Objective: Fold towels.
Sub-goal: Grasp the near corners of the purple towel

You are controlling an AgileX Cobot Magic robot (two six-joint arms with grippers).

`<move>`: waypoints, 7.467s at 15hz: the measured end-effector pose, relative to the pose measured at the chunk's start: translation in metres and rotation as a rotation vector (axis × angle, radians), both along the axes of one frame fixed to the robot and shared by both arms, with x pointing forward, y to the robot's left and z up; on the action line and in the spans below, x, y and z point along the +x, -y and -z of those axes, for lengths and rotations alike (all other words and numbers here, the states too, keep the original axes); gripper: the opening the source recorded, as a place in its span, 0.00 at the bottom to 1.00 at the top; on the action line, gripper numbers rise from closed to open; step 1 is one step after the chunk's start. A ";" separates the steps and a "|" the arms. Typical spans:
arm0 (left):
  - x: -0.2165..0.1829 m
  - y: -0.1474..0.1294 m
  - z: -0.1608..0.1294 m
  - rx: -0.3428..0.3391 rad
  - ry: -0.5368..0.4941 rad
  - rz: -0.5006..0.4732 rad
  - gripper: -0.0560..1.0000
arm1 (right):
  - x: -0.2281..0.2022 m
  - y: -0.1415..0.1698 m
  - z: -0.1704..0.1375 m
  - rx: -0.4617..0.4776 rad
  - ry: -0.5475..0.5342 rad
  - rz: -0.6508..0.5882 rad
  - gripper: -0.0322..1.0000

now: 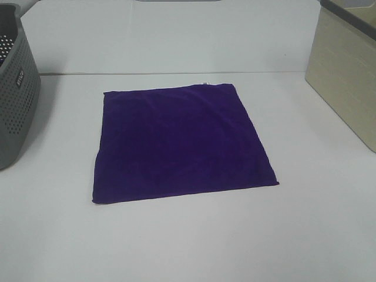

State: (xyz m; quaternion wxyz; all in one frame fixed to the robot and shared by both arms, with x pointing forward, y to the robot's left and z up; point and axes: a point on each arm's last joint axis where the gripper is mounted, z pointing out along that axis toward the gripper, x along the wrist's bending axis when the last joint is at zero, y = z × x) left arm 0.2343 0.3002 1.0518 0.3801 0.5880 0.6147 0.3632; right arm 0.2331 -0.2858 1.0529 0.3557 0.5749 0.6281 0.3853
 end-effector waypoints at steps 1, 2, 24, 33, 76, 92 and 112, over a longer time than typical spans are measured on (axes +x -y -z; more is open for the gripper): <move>0.000 0.000 0.000 0.000 0.000 0.000 0.99 | 0.000 0.000 0.000 0.000 0.000 0.000 0.87; 0.000 0.000 0.000 0.000 0.000 0.000 0.99 | 0.000 0.000 0.000 0.000 0.000 0.000 0.87; 0.000 0.000 0.000 0.001 0.000 0.000 0.99 | 0.000 0.000 0.000 -0.001 0.000 0.001 0.87; 0.000 0.000 0.000 0.001 0.000 0.000 0.99 | 0.000 0.002 0.000 -0.033 0.000 0.003 0.96; 0.316 0.041 0.104 -0.432 -0.766 0.316 0.99 | 0.339 -0.023 0.129 0.484 -0.931 -0.437 0.96; 0.320 0.045 0.167 -0.508 -0.946 0.321 0.98 | 0.366 -0.020 0.196 0.563 -1.129 -0.351 0.92; 0.322 0.050 0.183 -0.578 -0.997 0.345 0.97 | 0.381 -0.004 0.186 0.362 -1.199 -0.273 0.92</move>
